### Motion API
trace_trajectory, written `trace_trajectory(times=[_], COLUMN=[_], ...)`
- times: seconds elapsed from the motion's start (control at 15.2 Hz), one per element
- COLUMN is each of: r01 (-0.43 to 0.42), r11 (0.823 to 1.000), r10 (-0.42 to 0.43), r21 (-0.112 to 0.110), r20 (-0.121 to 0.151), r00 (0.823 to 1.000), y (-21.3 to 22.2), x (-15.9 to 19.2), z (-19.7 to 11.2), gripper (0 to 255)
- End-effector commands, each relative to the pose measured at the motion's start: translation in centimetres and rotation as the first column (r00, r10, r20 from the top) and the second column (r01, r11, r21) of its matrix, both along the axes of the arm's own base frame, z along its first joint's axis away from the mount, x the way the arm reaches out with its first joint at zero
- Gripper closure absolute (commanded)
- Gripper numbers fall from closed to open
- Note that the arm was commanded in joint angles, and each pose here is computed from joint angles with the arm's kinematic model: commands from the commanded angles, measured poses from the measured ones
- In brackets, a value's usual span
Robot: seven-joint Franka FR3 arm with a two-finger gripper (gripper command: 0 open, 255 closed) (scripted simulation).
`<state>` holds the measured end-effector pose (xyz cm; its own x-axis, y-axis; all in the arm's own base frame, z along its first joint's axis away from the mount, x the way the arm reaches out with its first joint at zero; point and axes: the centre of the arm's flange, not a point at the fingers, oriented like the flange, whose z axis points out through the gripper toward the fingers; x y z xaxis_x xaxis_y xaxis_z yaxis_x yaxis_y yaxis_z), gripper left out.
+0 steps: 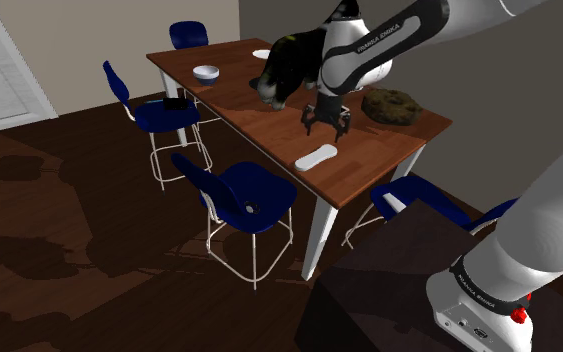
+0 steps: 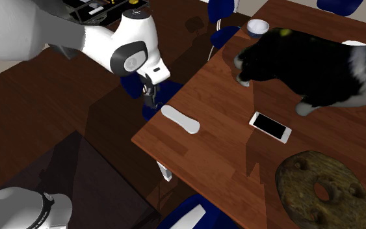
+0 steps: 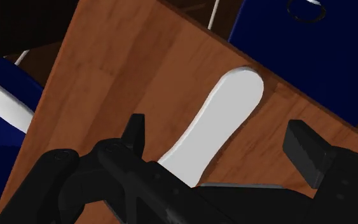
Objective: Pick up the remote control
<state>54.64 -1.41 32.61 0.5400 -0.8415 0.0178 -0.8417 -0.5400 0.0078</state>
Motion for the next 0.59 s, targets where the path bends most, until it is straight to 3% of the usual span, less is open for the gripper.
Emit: trace_trajectory(times=[0.0,0.26,0.53], r01=[0.080,0.228,0.372], r11=[0.997,0.974,0.928], r10=[-0.080,-0.228,-0.372], r21=[0.001,0.002,0.003], r20=[-0.002,-0.007,-0.012], r00=[0.997,0.974,0.928], y=[-0.9,-3.4,-6.2], x=[1.7,4.2,6.4], z=[-2.1,-6.1,-10.1], gripper=[0,0,0])
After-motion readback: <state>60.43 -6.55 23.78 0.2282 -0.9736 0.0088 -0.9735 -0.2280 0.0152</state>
